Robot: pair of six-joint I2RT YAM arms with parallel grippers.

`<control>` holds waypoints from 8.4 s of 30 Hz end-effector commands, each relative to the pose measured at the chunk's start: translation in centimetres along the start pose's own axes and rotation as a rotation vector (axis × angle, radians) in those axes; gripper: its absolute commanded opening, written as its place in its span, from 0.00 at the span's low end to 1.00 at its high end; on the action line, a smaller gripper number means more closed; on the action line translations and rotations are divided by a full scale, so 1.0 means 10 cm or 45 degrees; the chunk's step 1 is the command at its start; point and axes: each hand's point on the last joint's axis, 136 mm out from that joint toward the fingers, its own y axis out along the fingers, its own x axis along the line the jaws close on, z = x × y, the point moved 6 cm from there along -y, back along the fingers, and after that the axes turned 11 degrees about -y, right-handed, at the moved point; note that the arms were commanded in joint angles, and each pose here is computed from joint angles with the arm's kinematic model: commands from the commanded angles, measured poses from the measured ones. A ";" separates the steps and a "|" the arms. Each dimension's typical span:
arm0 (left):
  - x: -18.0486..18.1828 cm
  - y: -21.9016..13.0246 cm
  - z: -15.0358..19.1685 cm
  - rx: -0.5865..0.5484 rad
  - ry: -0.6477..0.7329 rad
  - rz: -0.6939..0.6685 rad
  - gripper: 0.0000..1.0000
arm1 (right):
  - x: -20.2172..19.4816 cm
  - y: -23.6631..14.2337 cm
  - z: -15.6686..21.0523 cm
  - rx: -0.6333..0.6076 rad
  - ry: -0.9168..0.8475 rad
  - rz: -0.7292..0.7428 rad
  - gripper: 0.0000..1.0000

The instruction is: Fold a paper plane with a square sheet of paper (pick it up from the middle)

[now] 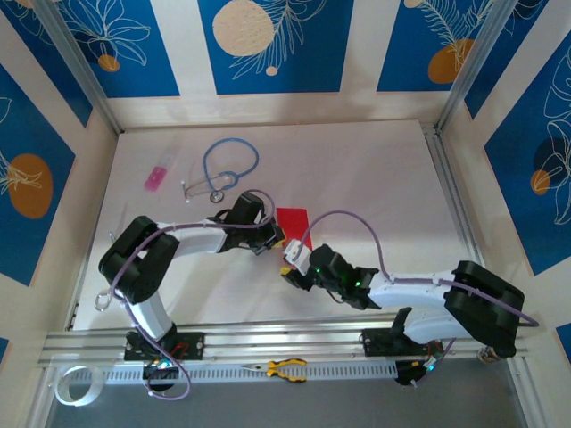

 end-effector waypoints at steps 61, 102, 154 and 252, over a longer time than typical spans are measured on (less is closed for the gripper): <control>-0.08 0.01 -0.07 -0.021 -0.004 0.000 0.00 | -0.07 0.20 0.23 0.080 -0.042 0.240 0.15; -0.71 -0.31 -0.40 -0.008 0.376 0.034 0.23 | -0.10 0.08 0.04 0.049 0.632 -0.521 0.02; -0.06 0.52 -0.46 0.252 0.471 -0.304 0.03 | -0.50 0.43 0.44 0.315 0.941 -0.261 0.02; -0.02 0.52 -0.43 0.256 0.446 -0.302 0.00 | -0.49 0.49 0.53 0.445 0.914 -0.247 0.02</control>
